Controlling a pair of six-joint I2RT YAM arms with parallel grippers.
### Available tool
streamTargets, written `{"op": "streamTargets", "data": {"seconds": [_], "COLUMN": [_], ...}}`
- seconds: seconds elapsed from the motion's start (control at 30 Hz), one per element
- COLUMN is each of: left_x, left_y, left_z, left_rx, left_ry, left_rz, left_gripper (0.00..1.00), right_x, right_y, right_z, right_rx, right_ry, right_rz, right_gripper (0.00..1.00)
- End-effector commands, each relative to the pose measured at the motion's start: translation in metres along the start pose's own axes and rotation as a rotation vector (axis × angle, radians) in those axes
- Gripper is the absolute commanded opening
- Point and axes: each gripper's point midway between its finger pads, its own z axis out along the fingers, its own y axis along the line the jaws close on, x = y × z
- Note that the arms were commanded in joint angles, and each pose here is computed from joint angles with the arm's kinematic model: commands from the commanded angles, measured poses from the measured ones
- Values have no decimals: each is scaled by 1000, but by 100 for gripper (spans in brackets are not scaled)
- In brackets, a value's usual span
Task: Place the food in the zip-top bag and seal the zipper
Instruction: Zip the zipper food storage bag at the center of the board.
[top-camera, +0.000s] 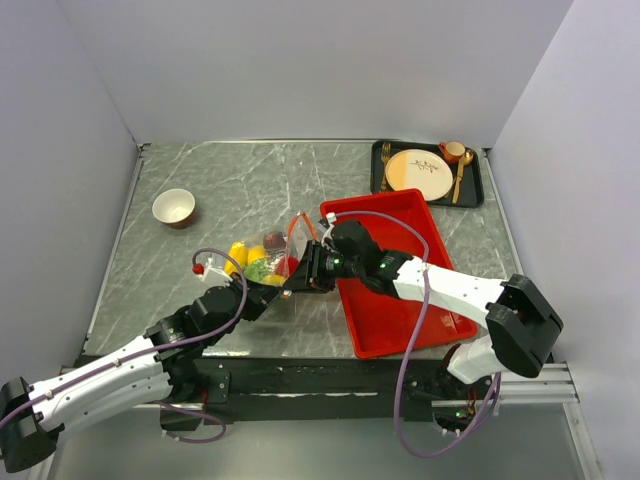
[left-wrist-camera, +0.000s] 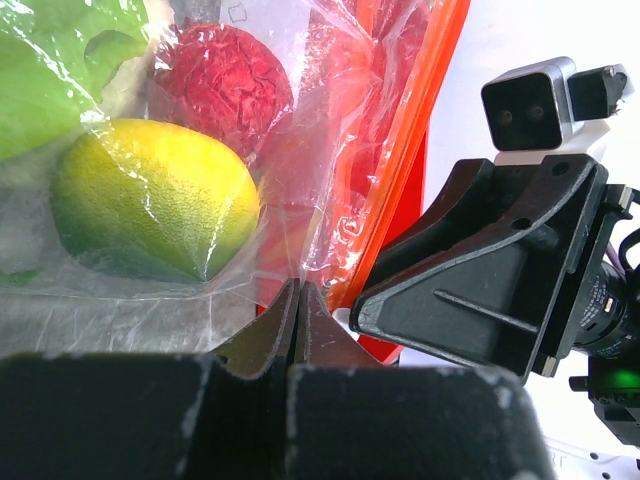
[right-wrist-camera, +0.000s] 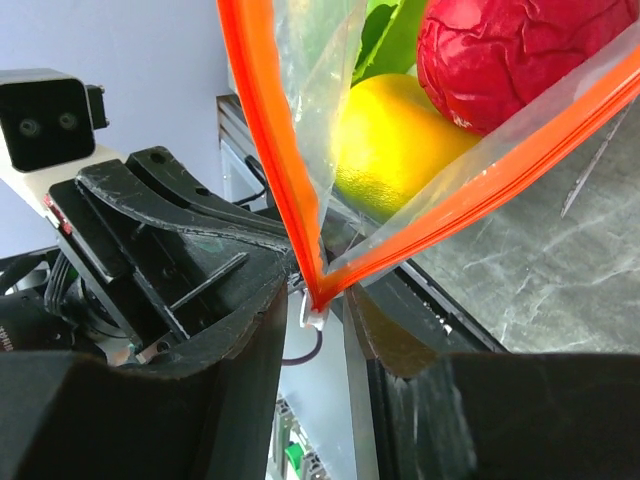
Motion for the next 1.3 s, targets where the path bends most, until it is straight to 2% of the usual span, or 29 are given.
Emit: {"op": "streamTargets", "data": {"seconds": [0.0,0.27,0.67,1.07,1.13,1.23,1.27], "left_x": [-2,-2,-5,-7,-6,-7,-7], "left_y": [-20,-17,-16,-14,-14,-14,-14], "left_z": [-2,-1,-2,-4,-4,-4,-4], "left_rx": [58,55,46,46,44,43,44], "left_ry": [-4,-6,-15,-23,-23,-24,-26], "left_rz": [-11,-18,-22,-27,-27,-28,-28], "left_gripper": [1,1,1,1,1,1,1], "right_x": [-10,-7,-1,6,6,6,7], "right_y": [21,18,9,6,8,10,10], "right_z": [-3,-2,-1,3,3,2,2], "right_rx": [-76,-54,-32,-15,-18,-24,-26], "right_ry": [-27,-4,12,32,30,32,33], "right_rz": [-22,-27,-19,-21,-27,-29,-29], "right_gripper": [37,36,28,32,31,21,12]}}
